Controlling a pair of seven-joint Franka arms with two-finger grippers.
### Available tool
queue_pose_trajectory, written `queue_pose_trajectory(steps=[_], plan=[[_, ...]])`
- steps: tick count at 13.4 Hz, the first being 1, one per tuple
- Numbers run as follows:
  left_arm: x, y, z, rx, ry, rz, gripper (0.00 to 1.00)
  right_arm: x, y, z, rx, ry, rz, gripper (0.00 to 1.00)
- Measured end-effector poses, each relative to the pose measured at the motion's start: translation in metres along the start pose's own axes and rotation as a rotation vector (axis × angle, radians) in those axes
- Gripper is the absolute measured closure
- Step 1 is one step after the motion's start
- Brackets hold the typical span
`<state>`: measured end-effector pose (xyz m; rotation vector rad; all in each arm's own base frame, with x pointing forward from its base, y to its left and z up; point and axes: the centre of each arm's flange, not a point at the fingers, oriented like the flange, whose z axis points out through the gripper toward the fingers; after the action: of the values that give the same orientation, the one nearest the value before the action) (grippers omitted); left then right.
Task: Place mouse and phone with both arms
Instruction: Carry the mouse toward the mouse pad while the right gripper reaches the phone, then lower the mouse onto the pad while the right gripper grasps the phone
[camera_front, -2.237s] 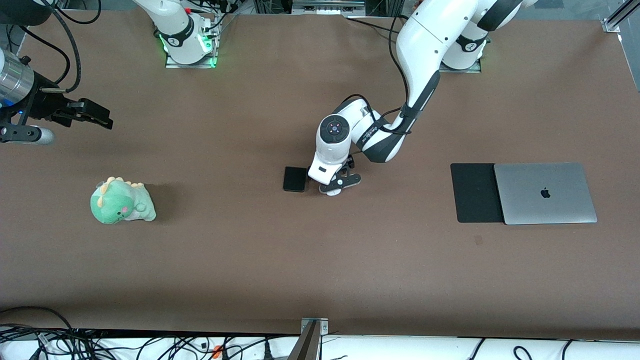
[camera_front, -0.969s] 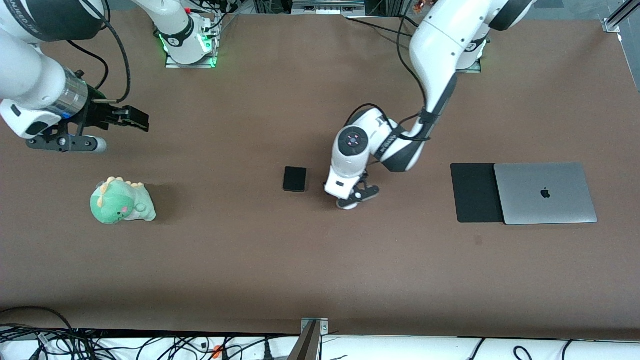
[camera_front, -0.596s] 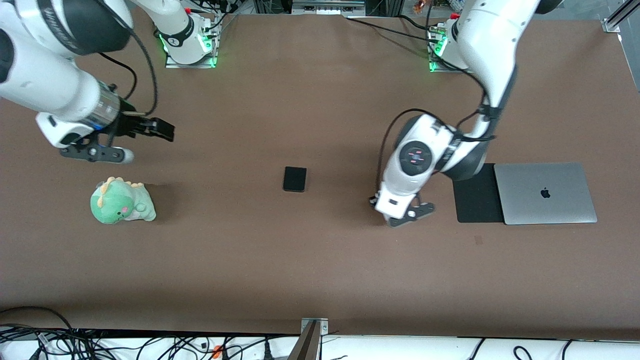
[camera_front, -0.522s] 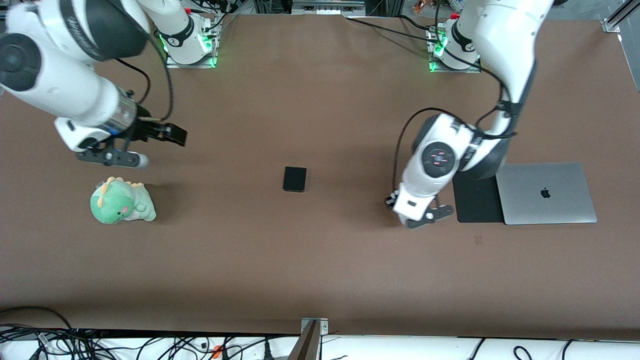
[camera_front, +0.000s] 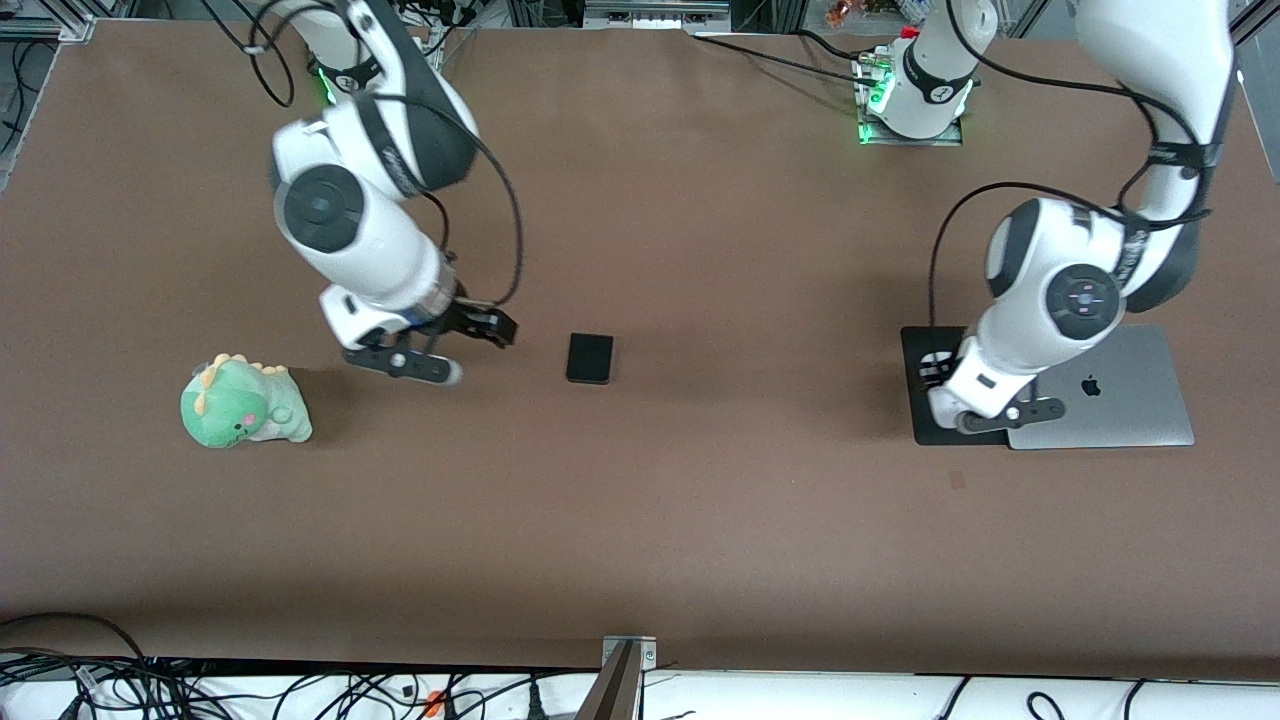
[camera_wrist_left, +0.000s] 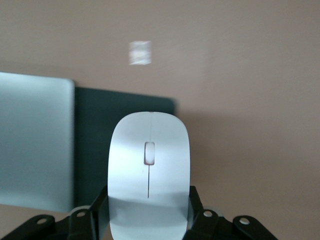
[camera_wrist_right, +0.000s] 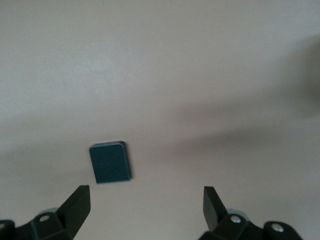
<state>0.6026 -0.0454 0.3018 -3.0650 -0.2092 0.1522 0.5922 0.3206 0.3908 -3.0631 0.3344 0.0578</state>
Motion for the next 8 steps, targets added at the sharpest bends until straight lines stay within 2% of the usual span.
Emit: queue_pose_trajectory(steps=[3,6,8], plan=[[-0.009,-0.054,0.034,-0.014,-0.009,0.031,0.37,-0.010,-0.030,0.056,0.000,0.005,-0.031,0.00],[-0.032,-0.047,0.075,-0.036,0.026,0.052,0.37,-0.029,-0.056,0.091,-0.014,0.015,-0.022,0.00],[-0.036,-0.042,0.088,-0.045,0.035,0.060,0.37,-0.045,-0.076,0.115,-0.038,0.055,-0.017,0.00]])
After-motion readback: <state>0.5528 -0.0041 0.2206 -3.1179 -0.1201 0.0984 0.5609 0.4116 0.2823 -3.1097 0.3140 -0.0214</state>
